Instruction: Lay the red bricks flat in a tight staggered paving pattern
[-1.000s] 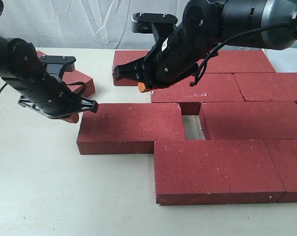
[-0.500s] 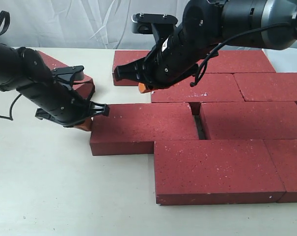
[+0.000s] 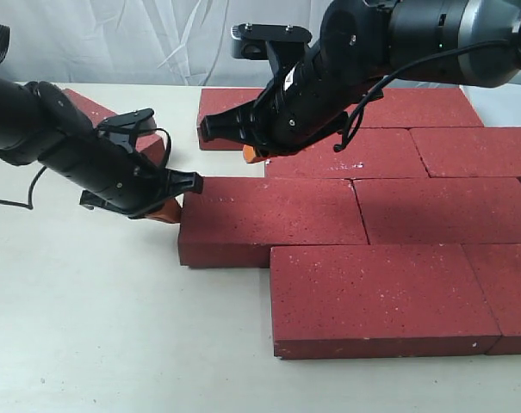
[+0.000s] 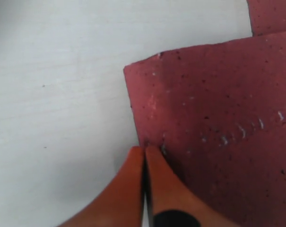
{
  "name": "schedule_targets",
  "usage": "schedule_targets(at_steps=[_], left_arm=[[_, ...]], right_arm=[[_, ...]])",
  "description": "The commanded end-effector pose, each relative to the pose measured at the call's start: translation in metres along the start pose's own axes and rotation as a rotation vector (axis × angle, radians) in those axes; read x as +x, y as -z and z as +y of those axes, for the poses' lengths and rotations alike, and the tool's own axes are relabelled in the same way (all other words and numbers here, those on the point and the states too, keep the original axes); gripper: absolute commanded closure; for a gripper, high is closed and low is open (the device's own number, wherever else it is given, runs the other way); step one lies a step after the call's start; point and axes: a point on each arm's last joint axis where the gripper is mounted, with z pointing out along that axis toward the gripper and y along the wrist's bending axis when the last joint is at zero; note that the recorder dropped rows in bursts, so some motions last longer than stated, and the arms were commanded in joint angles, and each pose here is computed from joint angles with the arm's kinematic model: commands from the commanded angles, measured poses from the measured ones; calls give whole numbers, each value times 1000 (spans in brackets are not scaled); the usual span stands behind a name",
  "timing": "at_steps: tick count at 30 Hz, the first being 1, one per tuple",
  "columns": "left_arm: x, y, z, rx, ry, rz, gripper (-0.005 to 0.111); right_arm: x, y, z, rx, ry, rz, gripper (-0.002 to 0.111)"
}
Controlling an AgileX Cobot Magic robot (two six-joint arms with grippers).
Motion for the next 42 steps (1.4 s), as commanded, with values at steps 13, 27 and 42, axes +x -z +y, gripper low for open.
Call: schedule_targets(at_steps=[13,27,42], left_arm=[[2,-2,-8,4,-107,2,107],[-23,61,12,1,-44,-175,107],[-44,107,38,-173,-120,-421,107]], right_arm=[[1,1,-1,16,24,19,109],[2,1,-2,23,32,32,109],[4,0,0,7,9,53,109]])
